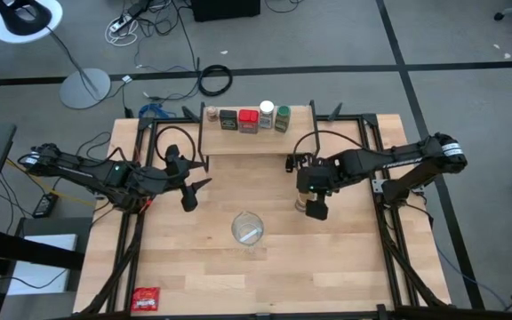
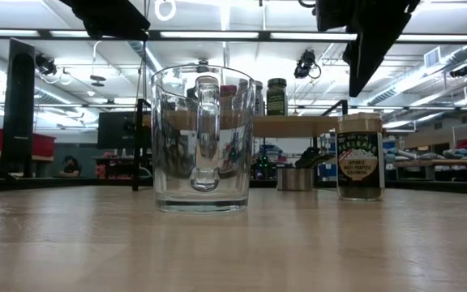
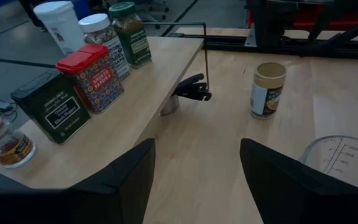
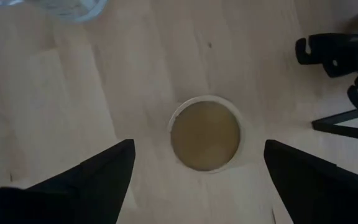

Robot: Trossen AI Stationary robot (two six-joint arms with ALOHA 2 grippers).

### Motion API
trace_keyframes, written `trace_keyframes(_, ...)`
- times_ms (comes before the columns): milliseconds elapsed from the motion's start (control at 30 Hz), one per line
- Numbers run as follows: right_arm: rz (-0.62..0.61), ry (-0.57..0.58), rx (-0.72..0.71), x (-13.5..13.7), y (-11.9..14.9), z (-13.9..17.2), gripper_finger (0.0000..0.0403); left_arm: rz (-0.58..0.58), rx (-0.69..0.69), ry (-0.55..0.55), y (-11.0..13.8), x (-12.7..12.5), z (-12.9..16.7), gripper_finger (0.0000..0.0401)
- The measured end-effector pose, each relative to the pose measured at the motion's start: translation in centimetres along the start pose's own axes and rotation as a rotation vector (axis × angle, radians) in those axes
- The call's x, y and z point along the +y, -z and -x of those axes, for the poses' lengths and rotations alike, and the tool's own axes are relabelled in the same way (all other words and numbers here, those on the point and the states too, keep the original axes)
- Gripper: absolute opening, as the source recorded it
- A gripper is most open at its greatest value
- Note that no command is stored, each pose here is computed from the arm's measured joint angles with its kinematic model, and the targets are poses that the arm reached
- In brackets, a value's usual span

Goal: Shelf spices
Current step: Put the golden seasoning bottle on the shelf

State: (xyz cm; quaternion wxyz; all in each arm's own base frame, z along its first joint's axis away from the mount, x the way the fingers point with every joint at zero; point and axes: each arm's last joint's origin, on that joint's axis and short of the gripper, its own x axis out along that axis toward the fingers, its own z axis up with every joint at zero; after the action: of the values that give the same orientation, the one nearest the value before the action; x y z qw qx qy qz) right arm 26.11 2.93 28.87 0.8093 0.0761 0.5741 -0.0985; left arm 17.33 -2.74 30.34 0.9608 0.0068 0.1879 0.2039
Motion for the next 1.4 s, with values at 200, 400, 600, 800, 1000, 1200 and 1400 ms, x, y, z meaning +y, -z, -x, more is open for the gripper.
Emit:
trace_keyframes(200, -0.021, 0.008, 0.031, -0.5, -0.4, -0.8, 0.0356, -0.002, 0.002, 0.0, 0.0, 0.0, 0.0, 0.0241)
trace_keyframes(400, -0.005, 0.019, 0.124, -0.3, -0.9, -3.2, 0.0356, -0.003, 0.003, 0.002, 0.0, 0.0, 0.0, 0.0241)
trace_keyframes(600, -0.018, 0.025, 0.2, -0.4, -1.3, -5.2, 0.0356, -0.005, 0.003, 0.003, 0.0, 0.0, 0.0, 0.0241)
trace_keyframes(800, -0.002, 0.035, 0.249, -0.8, -1.6, -6.7, 0.0355, -0.006, 0.003, 0.002, 0.0, 0.0, 0.0, 0.0241)
trace_keyframes(1000, 0.022, 0.037, 0.269, -0.8, -1.7, -7.5, 0.0327, -0.007, 0.004, 0.002, 0.0, 0.0, 0.0, 0.0241)
trace_keyframes(1200, 0.017, 0.018, 0.27, -0.8, -1.7, -7.5, 0.0271, -0.007, 0.004, 0.002, 0.1, 0.0, 0.0, 0.0241)
trace_keyframes(1400, 0.028, -0.036, 0.28, -0.6, -1.9, -7.2, 0.0271, -0.006, 0.004, 0.002, 0.1, 0.0, 0.0, 0.0241)
